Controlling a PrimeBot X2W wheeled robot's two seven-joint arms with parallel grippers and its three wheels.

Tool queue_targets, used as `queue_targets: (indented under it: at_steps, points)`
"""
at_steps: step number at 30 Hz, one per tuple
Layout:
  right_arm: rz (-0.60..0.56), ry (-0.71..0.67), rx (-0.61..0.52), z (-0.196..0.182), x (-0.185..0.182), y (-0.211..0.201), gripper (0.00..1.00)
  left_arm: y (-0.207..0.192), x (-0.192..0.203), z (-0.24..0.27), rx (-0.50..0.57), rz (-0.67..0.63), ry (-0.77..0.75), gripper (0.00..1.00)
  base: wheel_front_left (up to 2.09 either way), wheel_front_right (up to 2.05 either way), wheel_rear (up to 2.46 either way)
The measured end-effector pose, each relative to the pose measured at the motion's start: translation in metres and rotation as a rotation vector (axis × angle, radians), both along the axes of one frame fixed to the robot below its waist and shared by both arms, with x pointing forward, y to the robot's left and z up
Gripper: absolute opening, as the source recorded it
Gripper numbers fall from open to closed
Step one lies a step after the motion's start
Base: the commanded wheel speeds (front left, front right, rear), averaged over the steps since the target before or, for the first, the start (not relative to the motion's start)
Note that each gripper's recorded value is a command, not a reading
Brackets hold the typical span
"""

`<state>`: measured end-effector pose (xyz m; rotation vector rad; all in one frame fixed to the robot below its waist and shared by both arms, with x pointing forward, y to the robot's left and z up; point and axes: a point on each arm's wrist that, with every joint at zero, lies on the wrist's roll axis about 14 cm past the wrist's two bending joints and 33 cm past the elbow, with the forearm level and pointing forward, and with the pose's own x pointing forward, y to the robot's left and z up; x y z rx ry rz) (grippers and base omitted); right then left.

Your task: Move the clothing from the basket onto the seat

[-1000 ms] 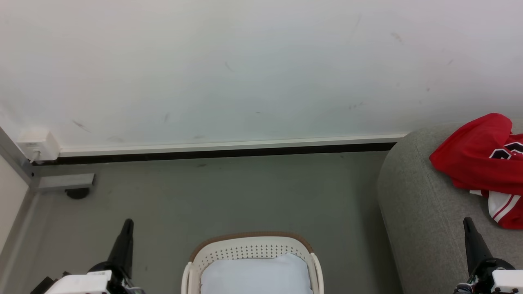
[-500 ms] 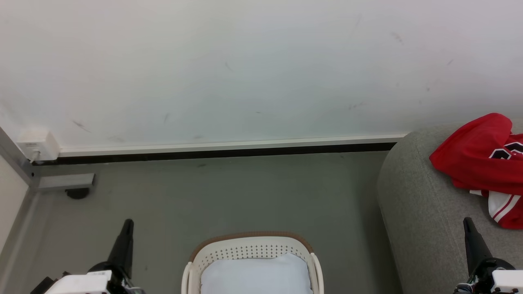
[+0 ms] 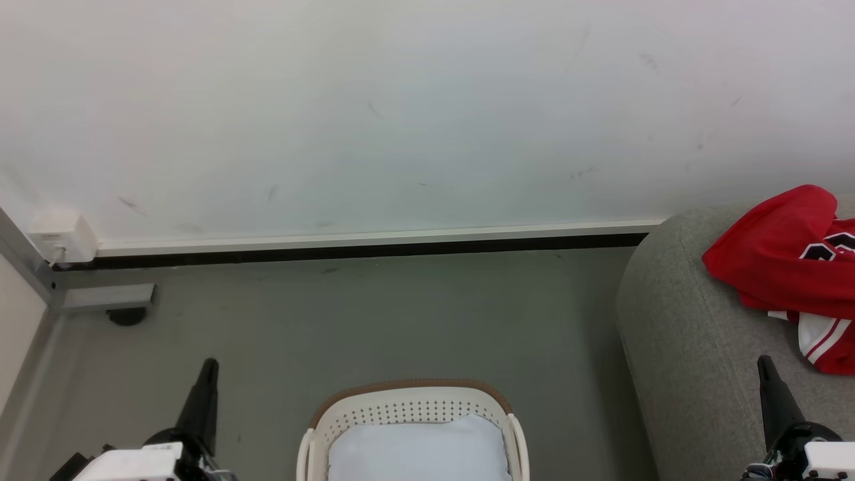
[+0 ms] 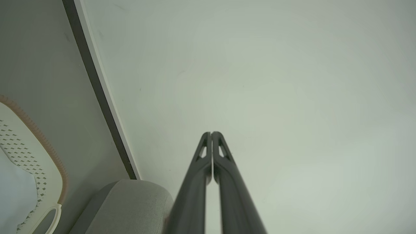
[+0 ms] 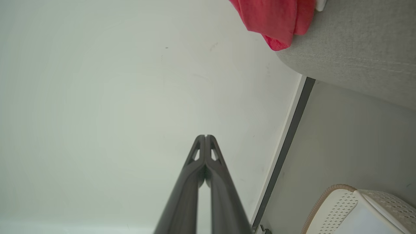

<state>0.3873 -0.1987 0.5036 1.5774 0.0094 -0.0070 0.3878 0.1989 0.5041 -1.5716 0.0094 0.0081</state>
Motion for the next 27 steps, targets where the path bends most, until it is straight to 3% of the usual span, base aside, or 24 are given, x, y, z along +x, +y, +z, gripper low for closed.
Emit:
queue_targets:
  at_steps: [27]
  points:
    - [0.0, 0.0, 0.0, 0.0, 0.0, -0.0001, 0.0, 0.0, 0.0, 0.0, 0.0, 0.0, 0.0, 0.0, 0.0, 0.0, 0.0]
